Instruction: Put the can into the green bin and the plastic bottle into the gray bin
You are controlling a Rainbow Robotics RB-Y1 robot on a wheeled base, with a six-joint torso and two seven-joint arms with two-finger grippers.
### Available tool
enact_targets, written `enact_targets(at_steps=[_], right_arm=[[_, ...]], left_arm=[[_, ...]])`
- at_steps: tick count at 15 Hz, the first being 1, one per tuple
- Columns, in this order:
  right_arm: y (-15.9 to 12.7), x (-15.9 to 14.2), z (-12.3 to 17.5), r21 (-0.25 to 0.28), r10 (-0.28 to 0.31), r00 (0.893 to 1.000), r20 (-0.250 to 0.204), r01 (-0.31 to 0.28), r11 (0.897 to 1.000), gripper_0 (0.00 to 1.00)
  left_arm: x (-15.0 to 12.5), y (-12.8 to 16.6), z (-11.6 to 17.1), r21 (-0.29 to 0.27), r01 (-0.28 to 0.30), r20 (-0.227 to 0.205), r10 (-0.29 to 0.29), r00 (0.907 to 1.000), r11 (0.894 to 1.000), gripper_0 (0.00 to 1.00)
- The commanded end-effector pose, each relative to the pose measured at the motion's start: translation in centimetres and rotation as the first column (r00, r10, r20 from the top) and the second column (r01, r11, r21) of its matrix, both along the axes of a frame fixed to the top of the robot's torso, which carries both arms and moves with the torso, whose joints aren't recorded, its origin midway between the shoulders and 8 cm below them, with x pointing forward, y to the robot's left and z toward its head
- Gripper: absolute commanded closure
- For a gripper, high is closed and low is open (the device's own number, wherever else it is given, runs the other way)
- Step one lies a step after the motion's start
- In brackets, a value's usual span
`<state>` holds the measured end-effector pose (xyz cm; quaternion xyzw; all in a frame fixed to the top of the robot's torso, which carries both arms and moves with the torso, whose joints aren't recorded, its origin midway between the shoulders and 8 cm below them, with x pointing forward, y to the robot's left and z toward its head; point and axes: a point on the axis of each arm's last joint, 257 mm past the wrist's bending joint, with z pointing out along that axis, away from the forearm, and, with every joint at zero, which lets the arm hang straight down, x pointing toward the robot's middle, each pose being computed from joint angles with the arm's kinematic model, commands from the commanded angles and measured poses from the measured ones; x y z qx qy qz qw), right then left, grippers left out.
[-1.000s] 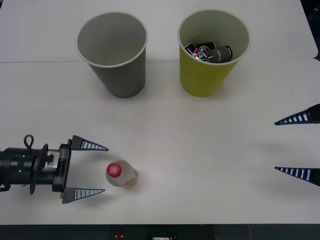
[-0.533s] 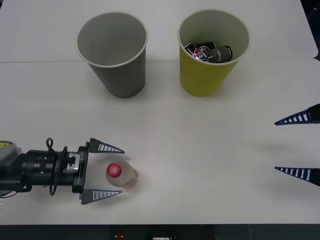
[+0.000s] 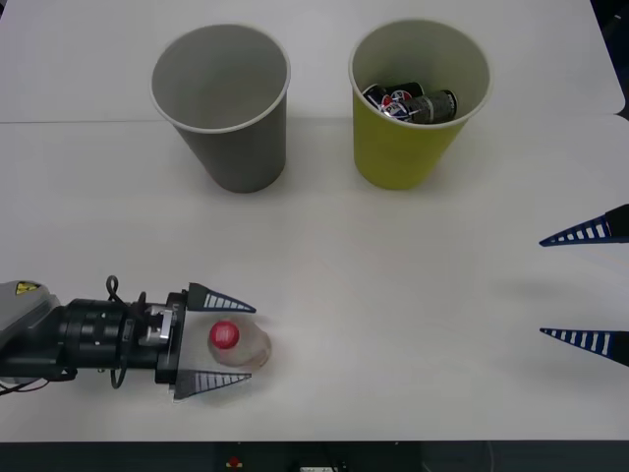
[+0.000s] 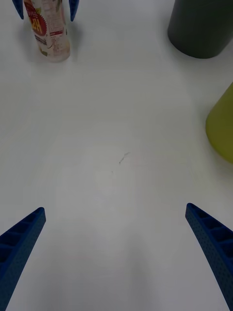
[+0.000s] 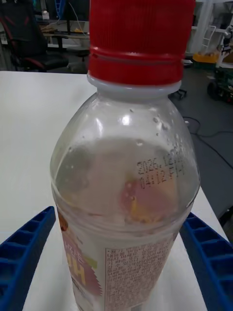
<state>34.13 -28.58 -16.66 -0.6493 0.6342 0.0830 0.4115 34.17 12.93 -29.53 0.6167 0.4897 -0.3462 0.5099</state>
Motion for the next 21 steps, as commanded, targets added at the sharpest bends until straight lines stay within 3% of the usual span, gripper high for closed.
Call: enact_targets(at_steps=[1,7,13,18,21], right_arm=[[0.0,0.0,0.0,0.0,0.0,1.0,0.0,0.0,1.0,0.0],[0.0,0.0,0.0,0.0,0.0,1.0,0.0,0.0,1.0,0.0],[0.0,0.0,0.0,0.0,0.0,1.0,0.0,0.0,1.0,0.0],[0.0,0.0,0.0,0.0,0.0,1.0,0.0,0.0,1.0,0.0],[0.0,0.0,0.0,0.0,0.0,1.0,0.0,0.0,1.0,0.0]], left_arm=[[0.2,-0.2,0.0,-0.002,-0.007,0.0,0.007,1.0,1.0,1.0],[1.0,-0.5,0.0,0.011,-0.027,-0.005,0.027,0.9996,1.0,1.0],[2.5,0.7,1.5,0.071,-0.078,-0.051,0.082,0.9953,0.994,1.0],[2.0,3.3,4.3,0.114,-0.181,-0.065,0.189,0.9798,0.977,1.0],[1.6,4.1,6.8,0.129,-0.243,-0.113,0.258,0.9594,0.961,1.0]])
